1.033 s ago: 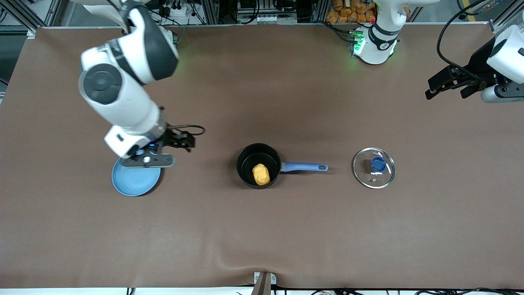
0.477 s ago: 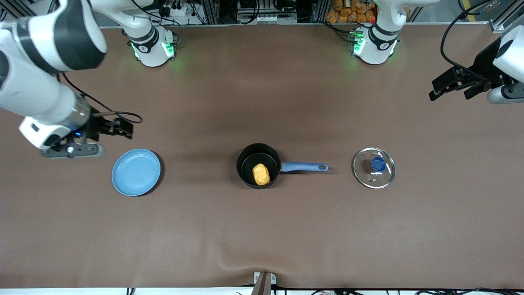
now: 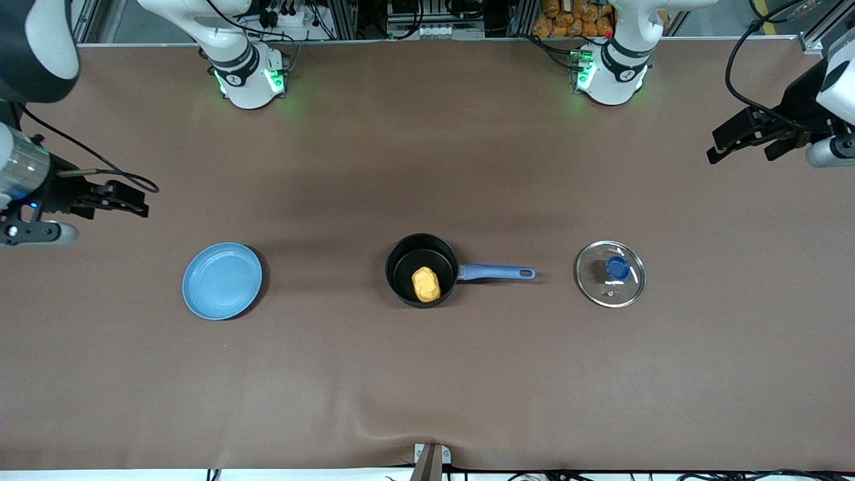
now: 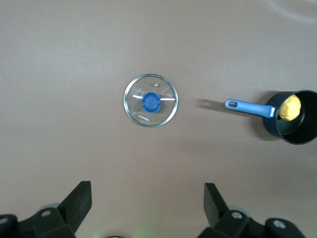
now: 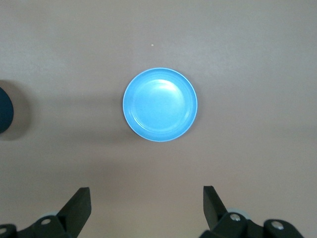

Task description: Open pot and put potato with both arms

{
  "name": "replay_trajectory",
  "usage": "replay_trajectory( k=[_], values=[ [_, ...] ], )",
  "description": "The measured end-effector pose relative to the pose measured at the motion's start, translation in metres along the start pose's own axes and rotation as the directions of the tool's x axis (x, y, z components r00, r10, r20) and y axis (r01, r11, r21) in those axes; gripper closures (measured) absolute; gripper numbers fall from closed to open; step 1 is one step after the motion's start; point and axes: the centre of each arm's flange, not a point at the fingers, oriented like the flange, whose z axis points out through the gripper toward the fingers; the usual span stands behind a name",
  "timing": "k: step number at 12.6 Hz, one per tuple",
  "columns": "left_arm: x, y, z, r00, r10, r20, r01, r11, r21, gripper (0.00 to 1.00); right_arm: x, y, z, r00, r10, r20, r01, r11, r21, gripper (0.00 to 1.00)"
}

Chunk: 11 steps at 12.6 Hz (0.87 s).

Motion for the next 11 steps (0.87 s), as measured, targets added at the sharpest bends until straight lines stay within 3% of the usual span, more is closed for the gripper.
replay_trajectory(
  k=[5, 11],
  values=[
    [-0.008, 0.006, 0.008, 0.998, 0.018, 0.055, -0.022, 0.998, 0.057, 0.00, -0.019, 0.028, -0.024, 1.000, 0.004, -0.017, -0.004, 1.000, 0.001, 0.00],
    [-0.008, 0.005, 0.007, 0.998, 0.018, 0.055, -0.022, 0.997, 0.074, 0.00, -0.019, 0.024, -0.022, 1.000, -0.006, -0.012, 0.006, 1.000, 0.001, 0.00]
  ],
)
